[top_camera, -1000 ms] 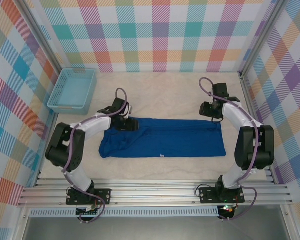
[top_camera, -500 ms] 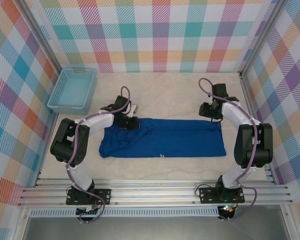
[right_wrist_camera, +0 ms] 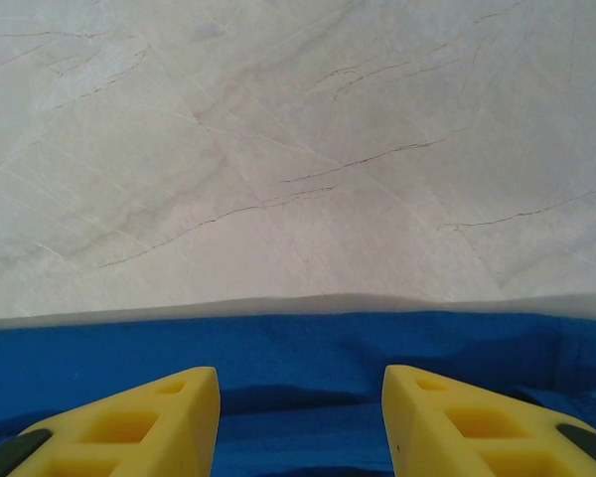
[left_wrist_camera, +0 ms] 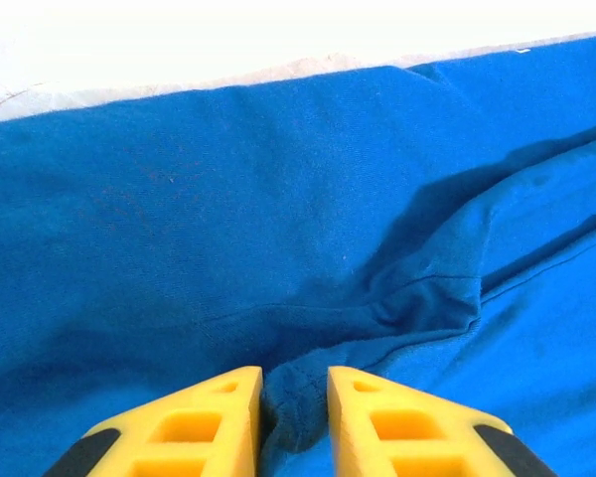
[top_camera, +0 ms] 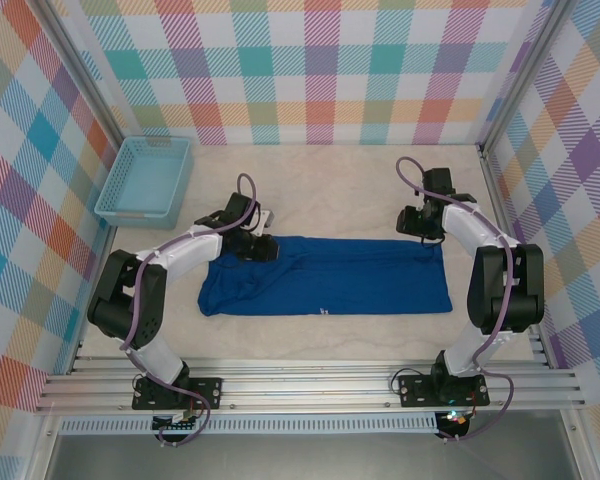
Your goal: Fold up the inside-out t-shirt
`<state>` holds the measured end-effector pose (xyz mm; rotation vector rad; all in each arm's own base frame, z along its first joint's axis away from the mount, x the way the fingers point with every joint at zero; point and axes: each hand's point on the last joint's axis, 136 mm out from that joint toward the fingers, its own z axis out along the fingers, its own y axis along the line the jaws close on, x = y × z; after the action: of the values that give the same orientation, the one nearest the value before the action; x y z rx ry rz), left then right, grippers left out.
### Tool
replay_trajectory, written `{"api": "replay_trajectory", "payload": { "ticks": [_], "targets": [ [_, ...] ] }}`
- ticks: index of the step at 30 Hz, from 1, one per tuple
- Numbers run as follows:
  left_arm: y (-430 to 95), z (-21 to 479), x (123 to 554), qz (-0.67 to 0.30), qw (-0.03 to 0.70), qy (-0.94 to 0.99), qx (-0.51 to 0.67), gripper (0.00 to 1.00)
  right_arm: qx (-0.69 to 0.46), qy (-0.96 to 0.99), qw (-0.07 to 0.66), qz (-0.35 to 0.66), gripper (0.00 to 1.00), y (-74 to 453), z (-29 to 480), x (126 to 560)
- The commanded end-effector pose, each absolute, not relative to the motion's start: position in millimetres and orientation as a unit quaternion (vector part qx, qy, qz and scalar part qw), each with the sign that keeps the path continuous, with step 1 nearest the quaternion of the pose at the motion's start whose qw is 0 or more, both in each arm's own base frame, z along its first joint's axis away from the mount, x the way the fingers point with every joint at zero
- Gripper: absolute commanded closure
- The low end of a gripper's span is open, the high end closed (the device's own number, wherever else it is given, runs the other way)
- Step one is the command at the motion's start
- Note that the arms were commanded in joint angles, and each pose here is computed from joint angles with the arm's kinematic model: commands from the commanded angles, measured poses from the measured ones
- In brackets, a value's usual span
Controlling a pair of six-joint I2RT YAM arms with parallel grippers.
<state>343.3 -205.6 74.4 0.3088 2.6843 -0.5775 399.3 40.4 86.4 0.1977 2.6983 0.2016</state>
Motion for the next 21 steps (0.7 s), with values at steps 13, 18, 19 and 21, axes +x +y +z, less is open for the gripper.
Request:
{"api": "replay_trajectory", "payload": {
  "ticks": [13,18,19,21],
  "targets": [
    [-244,81,274,-0.242,0.136,0.951,0.134,1.00,0.058,0.968,0.236,0.060,0.52,38,114,405],
    [-275,70,220,-0.261,0.086,0.946,0.173,1.00,0.060,0.967,0.237,0.066,0.52,40,113,404],
    [-280,68,212,-0.261,0.077,0.945,0.182,0.99,0.060,0.968,0.235,0.067,0.52,40,112,403],
    [-285,68,204,-0.259,0.068,0.944,0.194,0.93,0.060,0.968,0.234,0.066,0.52,39,112,402]
  ]
}}
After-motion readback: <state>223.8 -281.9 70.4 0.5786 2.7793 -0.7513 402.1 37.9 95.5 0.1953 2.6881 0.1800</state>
